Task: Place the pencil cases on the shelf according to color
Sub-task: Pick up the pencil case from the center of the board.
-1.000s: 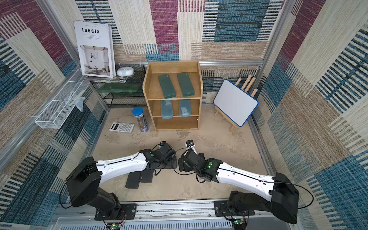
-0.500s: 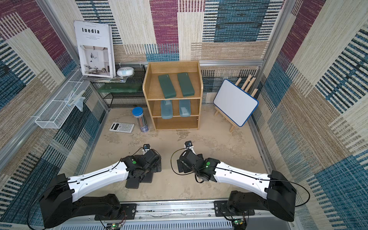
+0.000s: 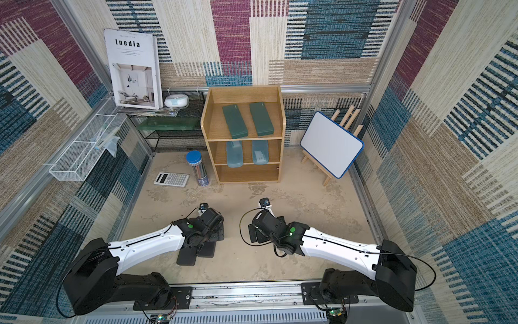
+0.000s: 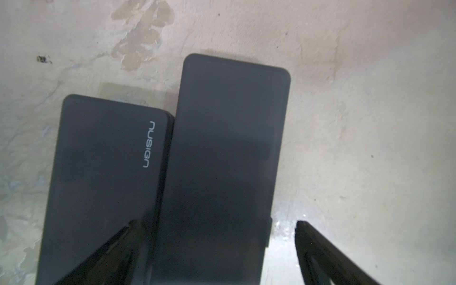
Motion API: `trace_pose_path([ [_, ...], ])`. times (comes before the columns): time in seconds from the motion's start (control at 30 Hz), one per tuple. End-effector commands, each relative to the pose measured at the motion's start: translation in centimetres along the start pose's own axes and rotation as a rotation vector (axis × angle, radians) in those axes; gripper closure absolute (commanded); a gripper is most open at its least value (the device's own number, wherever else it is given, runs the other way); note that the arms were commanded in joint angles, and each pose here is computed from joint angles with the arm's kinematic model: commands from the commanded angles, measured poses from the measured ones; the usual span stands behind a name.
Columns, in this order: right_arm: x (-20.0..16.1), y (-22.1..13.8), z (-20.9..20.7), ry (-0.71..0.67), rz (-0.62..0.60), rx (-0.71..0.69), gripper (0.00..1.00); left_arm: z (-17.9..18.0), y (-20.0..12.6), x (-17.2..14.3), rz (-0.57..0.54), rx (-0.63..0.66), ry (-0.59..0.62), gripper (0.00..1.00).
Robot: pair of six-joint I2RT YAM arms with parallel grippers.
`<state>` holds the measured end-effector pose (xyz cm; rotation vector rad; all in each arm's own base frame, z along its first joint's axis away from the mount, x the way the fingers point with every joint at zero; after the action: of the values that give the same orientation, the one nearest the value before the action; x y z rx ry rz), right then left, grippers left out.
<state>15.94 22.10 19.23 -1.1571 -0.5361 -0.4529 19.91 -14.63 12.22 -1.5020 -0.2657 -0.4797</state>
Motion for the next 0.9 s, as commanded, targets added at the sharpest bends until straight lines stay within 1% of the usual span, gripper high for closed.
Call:
trace_pose_path([
  [0.0, -0.1, 0.1, -0.1, 0.006, 0.001, -0.005, 0.01, -1.0, 0.3, -0.5, 0.046, -0.114, -0.027, 0.01],
  [0.2, -0.2, 0.3, 0.0, 0.008, 0.004, -0.007, 0.01, -1.2, 1.1, -0.9, 0.083, -0.101, -0.025, 0.00],
  [0.43, -0.3, 0.3, -0.2, 0.004, 0.010, -0.016, 0.01, -0.2, 1.8, -1.9, 0.114, -0.002, -0.041, 0.01],
  [0.57, -0.3, 0.3, -0.3, 0.007, 0.007, -0.021, 0.01, -0.8, 1.5, -1.7, 0.122, -0.060, -0.046, 0.01],
  [0.63, -0.3, 0.3, -0.4, 0.014, 0.003, -0.026, 0.01, -1.7, 1.0, -1.5, 0.122, -0.101, -0.039, 0.00],
  [0.87, -0.3, 0.3, -0.7, 0.043, -0.012, -0.065, 0.01, -4.5, -0.2, -1.9, 0.169, -0.162, -0.035, 0.01],
])
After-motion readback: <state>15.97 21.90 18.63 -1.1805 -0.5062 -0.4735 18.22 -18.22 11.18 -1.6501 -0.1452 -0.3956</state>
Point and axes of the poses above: each gripper's point midway between its finger pads, its own y axis out along the fingers, its own z axis along the line the jaws close on, x = y × z, the point moved 9 cm from there along -y, back along the fingers, and after that the axes turned 14 degrees about y, right-handed, at the moved point
